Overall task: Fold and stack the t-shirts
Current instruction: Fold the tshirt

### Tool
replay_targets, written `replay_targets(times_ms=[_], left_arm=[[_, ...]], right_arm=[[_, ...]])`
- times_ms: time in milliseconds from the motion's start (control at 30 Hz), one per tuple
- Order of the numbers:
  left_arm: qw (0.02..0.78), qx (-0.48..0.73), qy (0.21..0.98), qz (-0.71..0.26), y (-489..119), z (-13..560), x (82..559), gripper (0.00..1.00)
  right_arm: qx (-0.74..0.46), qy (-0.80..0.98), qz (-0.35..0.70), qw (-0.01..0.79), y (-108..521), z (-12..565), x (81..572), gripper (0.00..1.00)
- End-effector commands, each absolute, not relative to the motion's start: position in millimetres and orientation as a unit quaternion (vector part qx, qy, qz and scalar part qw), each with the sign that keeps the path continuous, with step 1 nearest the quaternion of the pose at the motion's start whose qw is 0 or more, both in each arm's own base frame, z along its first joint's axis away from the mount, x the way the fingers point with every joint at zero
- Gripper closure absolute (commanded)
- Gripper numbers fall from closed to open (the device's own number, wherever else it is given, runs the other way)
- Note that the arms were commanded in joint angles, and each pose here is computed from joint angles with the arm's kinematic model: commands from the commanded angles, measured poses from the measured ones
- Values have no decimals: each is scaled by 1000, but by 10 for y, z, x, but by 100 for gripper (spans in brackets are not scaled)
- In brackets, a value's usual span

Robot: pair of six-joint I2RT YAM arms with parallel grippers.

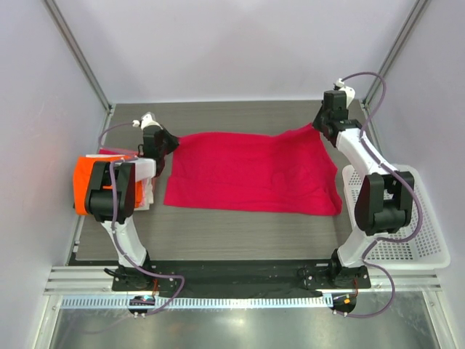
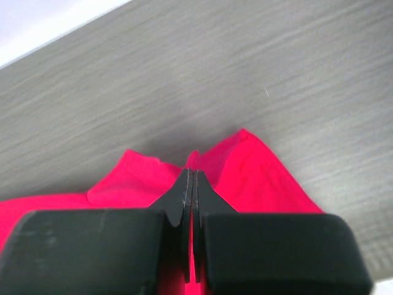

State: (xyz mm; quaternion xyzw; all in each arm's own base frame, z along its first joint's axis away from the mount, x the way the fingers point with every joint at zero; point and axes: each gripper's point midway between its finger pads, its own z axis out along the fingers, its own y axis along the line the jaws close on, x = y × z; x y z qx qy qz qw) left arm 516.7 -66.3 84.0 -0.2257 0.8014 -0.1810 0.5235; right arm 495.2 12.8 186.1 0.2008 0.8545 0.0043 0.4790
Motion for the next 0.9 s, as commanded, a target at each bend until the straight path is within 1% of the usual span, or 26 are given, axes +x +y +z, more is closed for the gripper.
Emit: replay_targets(times_ms=[0, 67, 100, 133, 333, 567, 733, 867], left_arm=[[591, -207, 752, -204, -669, 1398, 5190, 100], [592, -206, 753, -201, -659, 1371, 5113, 100], [603, -203, 743, -205, -653, 1465, 5101, 100], [602, -202, 745, -205, -654, 1427, 5057, 100], [614, -183, 726, -249, -781, 1506, 4934, 100], [621, -186, 726, -230, -703, 1628, 4754, 100], [619, -201, 731, -208, -597, 1486, 4597, 100], [630, -218, 715, -213, -532, 1488, 4503, 100]], right_arm=[[214, 841, 13, 496, 96, 2013, 4758, 99], [219, 834, 8, 506, 54, 2101, 4637, 99], [223, 836, -1, 500, 20, 2034, 4561, 99], [224, 836, -3, 502, 10, 2052, 4514, 99], [221, 836, -8, 502, -34, 2129, 4230, 99], [208, 843, 1, 496, 11, 2141, 3979, 99], [199, 852, 6, 484, 105, 1997, 3799, 99], [191, 859, 5, 475, 170, 1884, 3704, 99]])
